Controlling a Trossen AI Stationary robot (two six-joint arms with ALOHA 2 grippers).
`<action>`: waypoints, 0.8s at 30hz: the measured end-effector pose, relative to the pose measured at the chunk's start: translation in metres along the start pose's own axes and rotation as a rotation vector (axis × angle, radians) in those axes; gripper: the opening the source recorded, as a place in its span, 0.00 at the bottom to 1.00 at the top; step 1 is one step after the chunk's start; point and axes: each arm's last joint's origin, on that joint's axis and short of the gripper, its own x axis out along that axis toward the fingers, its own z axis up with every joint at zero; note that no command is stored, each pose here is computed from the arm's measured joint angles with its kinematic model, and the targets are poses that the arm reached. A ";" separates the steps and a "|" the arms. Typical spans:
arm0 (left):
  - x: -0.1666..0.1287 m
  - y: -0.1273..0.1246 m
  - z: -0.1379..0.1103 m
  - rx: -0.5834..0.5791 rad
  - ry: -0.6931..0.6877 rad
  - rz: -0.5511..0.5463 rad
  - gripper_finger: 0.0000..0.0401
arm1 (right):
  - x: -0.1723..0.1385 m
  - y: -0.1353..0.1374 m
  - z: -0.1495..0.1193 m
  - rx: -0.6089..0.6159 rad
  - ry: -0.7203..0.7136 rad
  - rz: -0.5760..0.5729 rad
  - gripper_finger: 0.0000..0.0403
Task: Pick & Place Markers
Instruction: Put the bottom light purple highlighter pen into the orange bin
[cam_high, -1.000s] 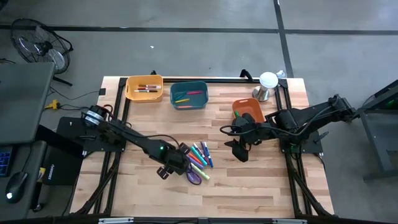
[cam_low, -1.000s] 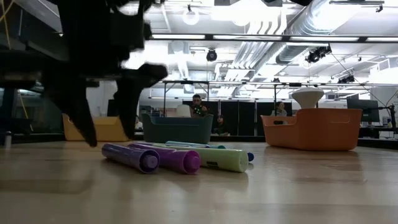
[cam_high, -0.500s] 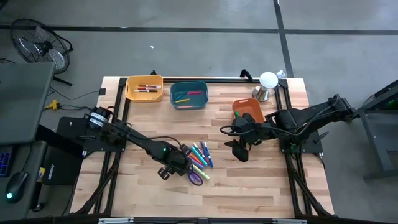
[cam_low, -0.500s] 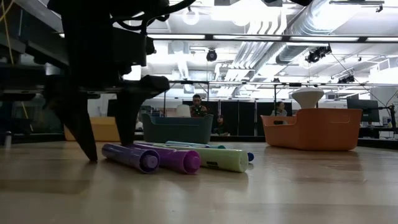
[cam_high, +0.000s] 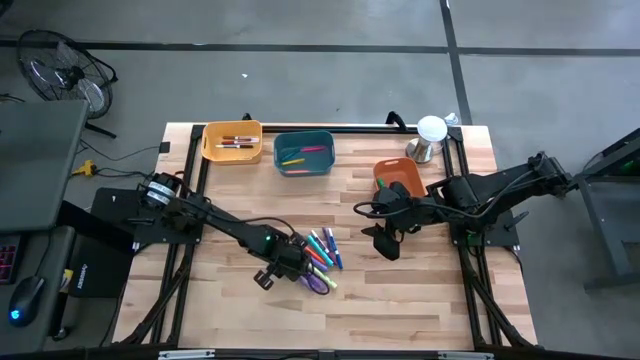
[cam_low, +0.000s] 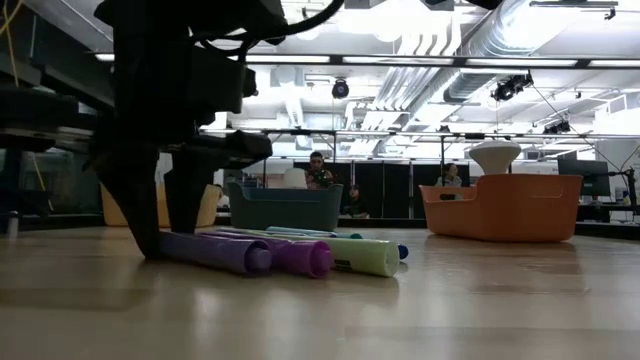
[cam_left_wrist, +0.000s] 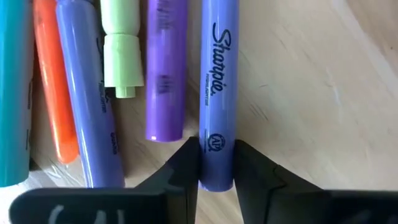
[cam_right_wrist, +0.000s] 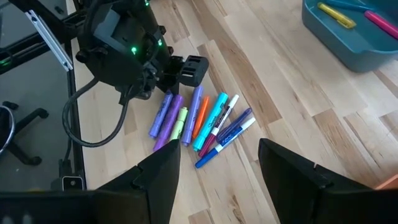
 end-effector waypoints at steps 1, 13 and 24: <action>0.000 0.000 0.000 -0.003 0.000 0.003 0.18 | 0.000 0.000 0.000 0.000 0.000 0.000 0.51; -0.010 0.025 -0.001 -0.167 0.001 -0.032 0.18 | 0.000 0.000 0.000 0.000 -0.009 -0.013 0.51; -0.042 0.050 0.006 -0.223 0.068 -0.090 0.17 | -0.002 0.003 -0.007 -0.028 -0.009 -0.062 0.51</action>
